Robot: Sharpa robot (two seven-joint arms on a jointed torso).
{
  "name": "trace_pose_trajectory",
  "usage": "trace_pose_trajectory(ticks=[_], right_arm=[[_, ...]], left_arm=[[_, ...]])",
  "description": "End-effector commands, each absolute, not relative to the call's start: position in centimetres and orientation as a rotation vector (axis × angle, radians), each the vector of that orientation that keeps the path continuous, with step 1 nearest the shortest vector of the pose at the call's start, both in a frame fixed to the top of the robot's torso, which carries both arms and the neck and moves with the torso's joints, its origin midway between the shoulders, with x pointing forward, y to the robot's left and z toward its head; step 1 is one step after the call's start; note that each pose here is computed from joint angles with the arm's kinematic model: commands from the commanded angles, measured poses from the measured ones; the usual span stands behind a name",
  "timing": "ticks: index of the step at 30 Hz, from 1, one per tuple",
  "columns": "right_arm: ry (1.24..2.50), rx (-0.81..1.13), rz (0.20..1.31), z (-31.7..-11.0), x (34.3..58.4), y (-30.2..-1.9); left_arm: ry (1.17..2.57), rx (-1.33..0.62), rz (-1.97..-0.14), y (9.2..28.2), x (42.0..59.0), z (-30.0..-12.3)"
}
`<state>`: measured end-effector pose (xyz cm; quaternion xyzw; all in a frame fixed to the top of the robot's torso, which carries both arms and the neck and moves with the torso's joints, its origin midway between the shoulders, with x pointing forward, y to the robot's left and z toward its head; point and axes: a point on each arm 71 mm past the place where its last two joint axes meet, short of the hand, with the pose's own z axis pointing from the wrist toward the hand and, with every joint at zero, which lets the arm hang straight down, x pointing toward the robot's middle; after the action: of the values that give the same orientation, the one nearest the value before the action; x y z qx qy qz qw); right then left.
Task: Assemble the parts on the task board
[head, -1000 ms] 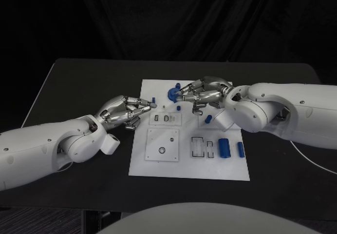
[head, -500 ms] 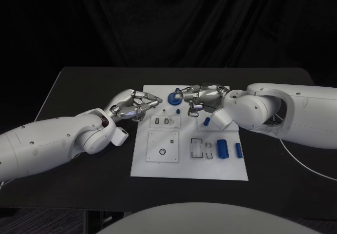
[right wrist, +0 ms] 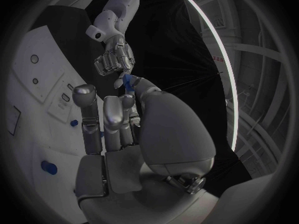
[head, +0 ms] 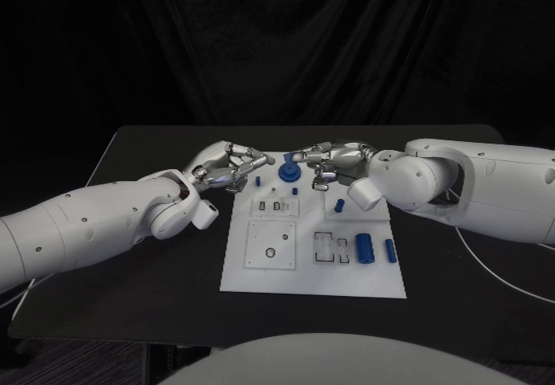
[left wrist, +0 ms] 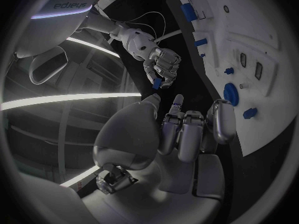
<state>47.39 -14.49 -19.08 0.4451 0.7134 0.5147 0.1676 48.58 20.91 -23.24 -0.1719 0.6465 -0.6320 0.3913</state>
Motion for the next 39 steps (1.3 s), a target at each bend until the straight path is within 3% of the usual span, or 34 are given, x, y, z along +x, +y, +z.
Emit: trace_pose_trajectory(ticks=[1,15,39], right_arm=[[2.045,1.265,1.469,-19.4,47.4,-14.5],[2.061,1.208,1.420,-20.3,47.3,-14.1],[2.051,1.213,1.402,-20.6,47.1,-13.8]], left_arm=[[1.644,-0.421,-1.632,20.4,48.4,-23.2],[1.653,-0.469,-1.514,18.7,47.9,-23.3],[1.712,-0.491,-1.501,17.5,47.5,-23.7]])
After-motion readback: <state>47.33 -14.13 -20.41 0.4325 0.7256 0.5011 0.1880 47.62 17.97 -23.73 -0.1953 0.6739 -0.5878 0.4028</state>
